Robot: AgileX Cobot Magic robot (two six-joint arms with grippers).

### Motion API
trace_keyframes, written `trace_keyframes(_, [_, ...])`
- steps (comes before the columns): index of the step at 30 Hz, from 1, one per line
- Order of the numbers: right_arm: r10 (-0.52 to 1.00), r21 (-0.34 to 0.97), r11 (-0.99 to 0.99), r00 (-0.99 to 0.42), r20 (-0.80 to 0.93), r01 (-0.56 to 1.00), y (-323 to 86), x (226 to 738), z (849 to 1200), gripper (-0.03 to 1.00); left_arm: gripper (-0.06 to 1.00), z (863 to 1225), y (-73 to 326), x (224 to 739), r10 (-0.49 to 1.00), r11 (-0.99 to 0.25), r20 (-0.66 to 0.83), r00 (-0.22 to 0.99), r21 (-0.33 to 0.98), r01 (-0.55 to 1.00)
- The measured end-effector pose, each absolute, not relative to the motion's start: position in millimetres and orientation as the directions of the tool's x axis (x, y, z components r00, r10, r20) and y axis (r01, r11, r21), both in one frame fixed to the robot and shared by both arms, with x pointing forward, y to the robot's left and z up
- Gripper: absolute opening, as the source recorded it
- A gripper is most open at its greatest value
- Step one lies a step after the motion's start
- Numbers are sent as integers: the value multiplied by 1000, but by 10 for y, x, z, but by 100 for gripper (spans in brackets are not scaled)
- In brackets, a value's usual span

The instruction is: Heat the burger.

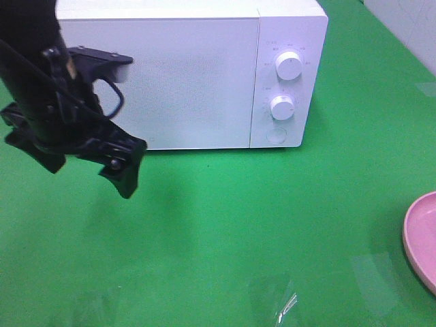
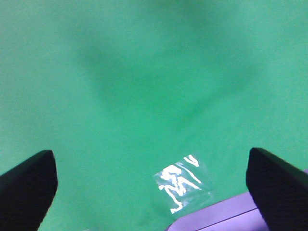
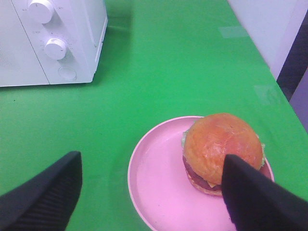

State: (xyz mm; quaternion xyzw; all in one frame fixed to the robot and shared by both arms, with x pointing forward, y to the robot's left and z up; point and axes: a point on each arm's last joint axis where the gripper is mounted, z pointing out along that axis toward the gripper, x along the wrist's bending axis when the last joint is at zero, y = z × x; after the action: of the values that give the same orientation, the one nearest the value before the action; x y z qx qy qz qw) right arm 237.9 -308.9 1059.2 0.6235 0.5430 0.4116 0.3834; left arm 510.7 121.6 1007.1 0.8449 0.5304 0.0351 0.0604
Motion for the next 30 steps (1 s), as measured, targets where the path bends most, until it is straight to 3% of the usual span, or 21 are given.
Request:
trace_keyframes(2, [993, 925, -116, 71, 97, 361, -3089, 2379, 10592, 76, 99, 10248, 1586, 5200, 937, -342, -23, 350, 153, 927])
trace_keyframes(15, [993, 925, -116, 71, 97, 361, -3089, 2379, 10592, 76, 99, 10708, 2664, 5121, 993, -45, -97, 64, 183, 982])
trace_keyframes(20, [993, 925, -116, 71, 97, 361, -3089, 2379, 10592, 76, 99, 10721, 2819, 4774, 995, 8, -103, 12, 196, 981])
trace_keyframes(30, [993, 925, -116, 71, 97, 361, -3089, 2379, 10592, 76, 99, 10625, 2870, 4063, 996, -5, -86, 31, 289, 957])
